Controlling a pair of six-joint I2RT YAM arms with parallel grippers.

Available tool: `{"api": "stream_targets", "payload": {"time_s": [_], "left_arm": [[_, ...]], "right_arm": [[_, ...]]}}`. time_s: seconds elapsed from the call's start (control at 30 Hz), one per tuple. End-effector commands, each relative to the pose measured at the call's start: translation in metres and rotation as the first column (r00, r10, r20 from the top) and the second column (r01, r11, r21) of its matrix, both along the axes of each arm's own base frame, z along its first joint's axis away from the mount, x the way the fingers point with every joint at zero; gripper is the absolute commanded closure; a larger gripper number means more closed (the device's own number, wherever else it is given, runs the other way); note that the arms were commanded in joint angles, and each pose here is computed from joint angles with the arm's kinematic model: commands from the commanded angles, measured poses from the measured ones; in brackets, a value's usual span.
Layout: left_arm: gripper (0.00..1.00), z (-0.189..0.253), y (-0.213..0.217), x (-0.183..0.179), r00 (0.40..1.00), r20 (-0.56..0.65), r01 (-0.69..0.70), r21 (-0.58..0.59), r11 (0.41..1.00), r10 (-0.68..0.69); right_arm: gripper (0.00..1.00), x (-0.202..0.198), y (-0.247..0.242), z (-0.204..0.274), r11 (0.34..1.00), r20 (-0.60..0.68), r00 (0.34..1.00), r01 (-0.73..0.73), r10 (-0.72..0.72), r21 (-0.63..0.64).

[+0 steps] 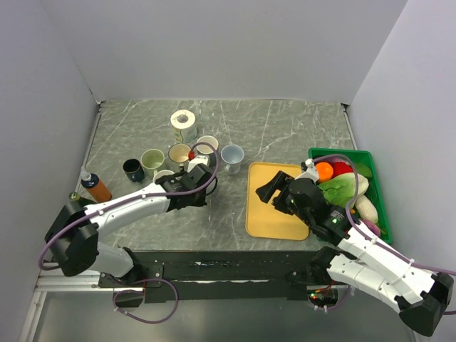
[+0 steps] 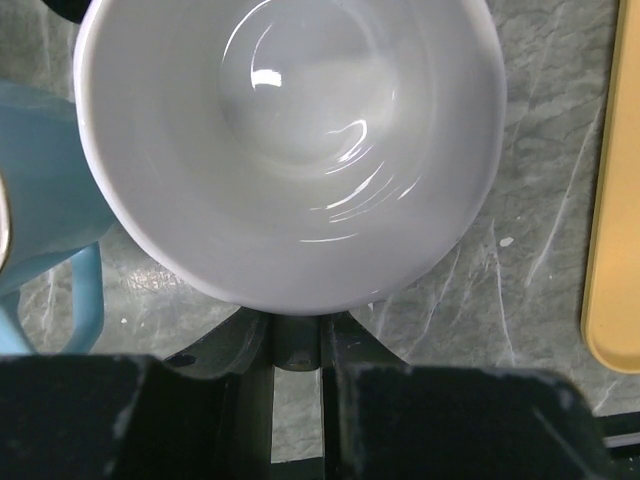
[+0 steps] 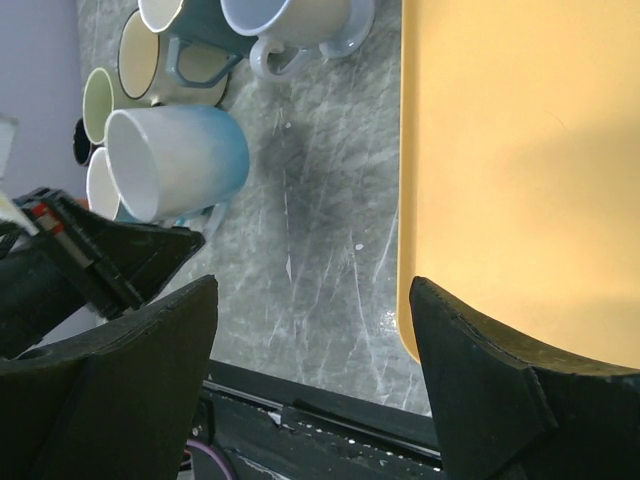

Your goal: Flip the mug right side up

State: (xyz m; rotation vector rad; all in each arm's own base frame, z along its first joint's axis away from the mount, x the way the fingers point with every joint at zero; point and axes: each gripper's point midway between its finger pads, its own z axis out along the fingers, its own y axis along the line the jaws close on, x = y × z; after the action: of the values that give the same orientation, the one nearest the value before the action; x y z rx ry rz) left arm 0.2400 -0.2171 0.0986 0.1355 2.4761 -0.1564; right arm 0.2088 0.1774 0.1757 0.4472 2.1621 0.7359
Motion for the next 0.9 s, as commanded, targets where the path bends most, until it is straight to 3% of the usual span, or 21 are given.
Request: {"api": "stream_targets", "payload": {"time_s": [0.0, 0.5, 0.63, 0.73, 0.77, 0.83, 0.87], "left_arm": [[0.99, 0.017, -0.013, 0.019, 0.998, 0.056, -0.010, -0.015, 1.000, 0.011], [0.99, -0.022, -0.014, 0.017, 1.000, -0.010, -0.016, 0.026, 1.000, 0.016], [0.91, -0.028, -0.013, 0.017, 1.000, -0.018, -0.023, 0.036, 0.999, 0.024], [0.77, -0.028, -0.012, 0.016, 1.000, -0.015, -0.027, 0.036, 0.999, 0.027], [0.64, -0.028, -0.012, 0.016, 0.999, -0.013, -0.029, 0.034, 0.999, 0.029], [0.50, -0.024, -0.010, 0.016, 0.999, -0.004, -0.034, 0.033, 0.999, 0.034], [0.35, -0.022, -0.009, 0.017, 0.999, 0.001, -0.041, 0.031, 0.999, 0.041]], "right_arm": [[0.16, 0.003, 0.003, 0.024, 0.999, 0.041, 0.999, 0.000, -0.002, 0.033], [0.14, 0.001, 0.004, 0.027, 0.999, 0.041, 0.999, -0.014, 0.012, 0.038], [0.13, 0.000, 0.006, 0.028, 0.998, 0.042, 0.999, -0.026, 0.024, 0.049], [0.13, -0.001, 0.007, 0.030, 0.998, 0.040, 0.999, -0.031, 0.029, 0.055], [0.12, -0.002, 0.006, 0.029, 0.998, 0.035, 0.999, -0.029, 0.028, 0.049], [0.08, -0.002, 0.005, 0.031, 0.999, 0.038, 0.999, -0.028, 0.027, 0.043], [0.05, -0.002, 0.004, 0.030, 0.999, 0.037, 0.999, -0.028, 0.027, 0.035]]}}
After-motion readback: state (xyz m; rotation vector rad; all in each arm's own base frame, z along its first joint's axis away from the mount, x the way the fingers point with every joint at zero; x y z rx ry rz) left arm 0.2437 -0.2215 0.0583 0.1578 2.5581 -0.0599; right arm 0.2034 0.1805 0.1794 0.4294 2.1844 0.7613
